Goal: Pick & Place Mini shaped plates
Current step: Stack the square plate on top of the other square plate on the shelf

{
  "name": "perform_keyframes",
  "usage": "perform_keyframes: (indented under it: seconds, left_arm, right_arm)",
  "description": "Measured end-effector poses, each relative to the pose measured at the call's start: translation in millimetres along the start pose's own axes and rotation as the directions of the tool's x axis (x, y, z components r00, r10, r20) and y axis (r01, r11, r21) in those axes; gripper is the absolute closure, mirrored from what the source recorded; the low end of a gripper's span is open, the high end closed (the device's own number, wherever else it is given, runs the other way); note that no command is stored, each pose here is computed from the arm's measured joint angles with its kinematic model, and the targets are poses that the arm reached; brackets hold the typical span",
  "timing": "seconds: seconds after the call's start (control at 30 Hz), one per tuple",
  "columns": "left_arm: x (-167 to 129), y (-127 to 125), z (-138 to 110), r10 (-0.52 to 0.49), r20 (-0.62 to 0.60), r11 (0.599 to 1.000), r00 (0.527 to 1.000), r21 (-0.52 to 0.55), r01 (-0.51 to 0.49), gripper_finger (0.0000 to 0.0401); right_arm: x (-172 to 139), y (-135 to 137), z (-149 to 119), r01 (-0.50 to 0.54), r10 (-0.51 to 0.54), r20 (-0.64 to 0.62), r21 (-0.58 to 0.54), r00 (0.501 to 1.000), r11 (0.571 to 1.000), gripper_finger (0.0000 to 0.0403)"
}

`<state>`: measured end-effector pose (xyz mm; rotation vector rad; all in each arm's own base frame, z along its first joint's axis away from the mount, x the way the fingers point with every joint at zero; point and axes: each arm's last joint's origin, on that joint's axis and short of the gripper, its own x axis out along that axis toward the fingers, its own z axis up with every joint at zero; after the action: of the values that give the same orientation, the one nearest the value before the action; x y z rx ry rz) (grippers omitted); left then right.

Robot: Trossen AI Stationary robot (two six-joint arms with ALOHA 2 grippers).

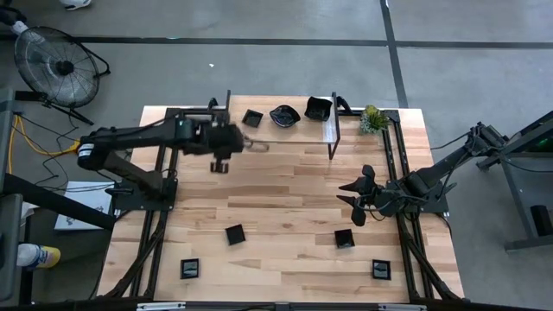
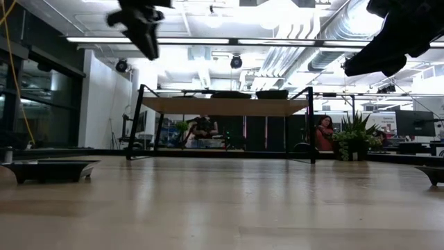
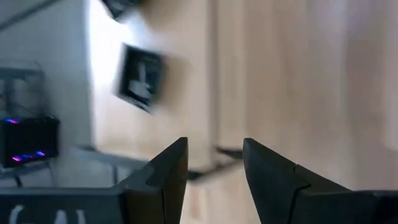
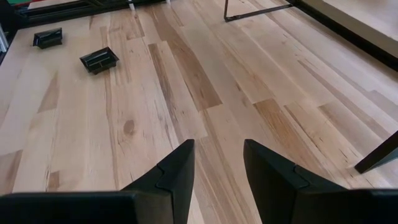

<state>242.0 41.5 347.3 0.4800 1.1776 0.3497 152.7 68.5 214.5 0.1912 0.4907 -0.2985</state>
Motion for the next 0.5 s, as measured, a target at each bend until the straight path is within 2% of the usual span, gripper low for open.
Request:
perform_keyframes:
  seconds: [0.2,0.5]
  left_arm:
    - [-23.9,-50.0,-13.2,-0.128,-0.128,0.991,0.983,0.030,0.133,0.0251]
    - [-48.2,-138.2,-30.8,-0.379,-0.140,0.923,0.915,0.016,0.384,0.0251]
  right_arm:
    - [0.0,0.0,0.0,-0.001,0.001,0.000,0.000,1.000,1.000,0.0269]
    - [-0.1,0.0,0.0,-0.001,0.001,0.000,0.001,1.000,1.000,0.0269]
